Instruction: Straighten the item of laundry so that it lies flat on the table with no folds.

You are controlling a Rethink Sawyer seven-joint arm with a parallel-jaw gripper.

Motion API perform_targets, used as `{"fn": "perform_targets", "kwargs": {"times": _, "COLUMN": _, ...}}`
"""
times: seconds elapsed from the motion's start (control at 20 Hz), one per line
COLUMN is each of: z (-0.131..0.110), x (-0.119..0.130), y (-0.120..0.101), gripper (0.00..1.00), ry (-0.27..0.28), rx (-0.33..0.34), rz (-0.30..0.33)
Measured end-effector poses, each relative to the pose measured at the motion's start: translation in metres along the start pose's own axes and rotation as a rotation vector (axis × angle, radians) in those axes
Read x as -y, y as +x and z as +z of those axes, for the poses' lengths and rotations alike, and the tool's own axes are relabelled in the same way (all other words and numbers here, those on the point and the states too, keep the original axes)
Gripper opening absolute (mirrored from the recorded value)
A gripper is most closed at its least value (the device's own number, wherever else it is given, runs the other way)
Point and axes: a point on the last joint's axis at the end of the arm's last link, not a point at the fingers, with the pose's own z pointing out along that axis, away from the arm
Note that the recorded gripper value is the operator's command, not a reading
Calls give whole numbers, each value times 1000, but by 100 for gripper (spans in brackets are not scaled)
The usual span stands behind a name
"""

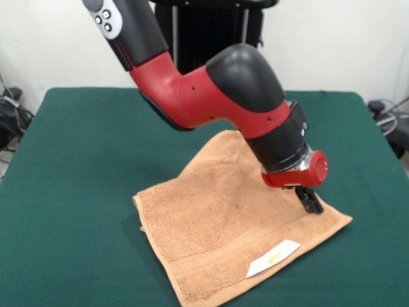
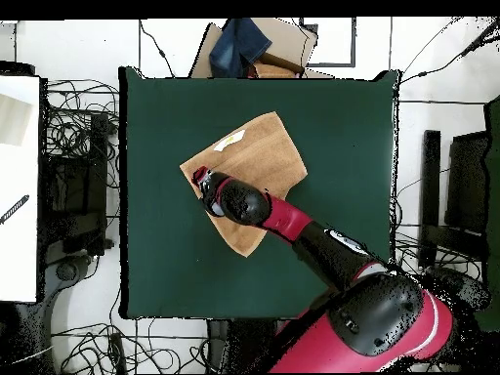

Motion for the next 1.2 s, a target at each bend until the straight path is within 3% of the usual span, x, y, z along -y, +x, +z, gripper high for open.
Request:
{"fn": "perform_targets", "kwargs": {"times": 0.15, "z": 1, "x": 0, "y": 0, "gripper": 0, "ry": -12, "rx": 4, "rz": -4}}
{"fn": "perform_targets", "kwargs": {"times": 0.5, "z": 2, "x": 10, "y": 0, "gripper": 0, "ry": -103, "rx": 9, "rz": 18}}
{"fn": "perform_targets", "kwargs": {"times": 0.9, "z": 8, "x": 27, "y": 2, "gripper": 0, "ry": -275, "rx": 30, "rz": 72}}
{"fn": "perform_targets", "kwargs": {"times": 1.15, "z": 21, "x": 17, "y": 5, "gripper": 0, "ry": -338, "rx": 55, "rz": 110}}
{"fn": "perform_targets", "kwargs": {"times": 1.2, "z": 32, "x": 6, "y": 7, "gripper": 0, "ry": -356, "rx": 76, "rz": 117}}
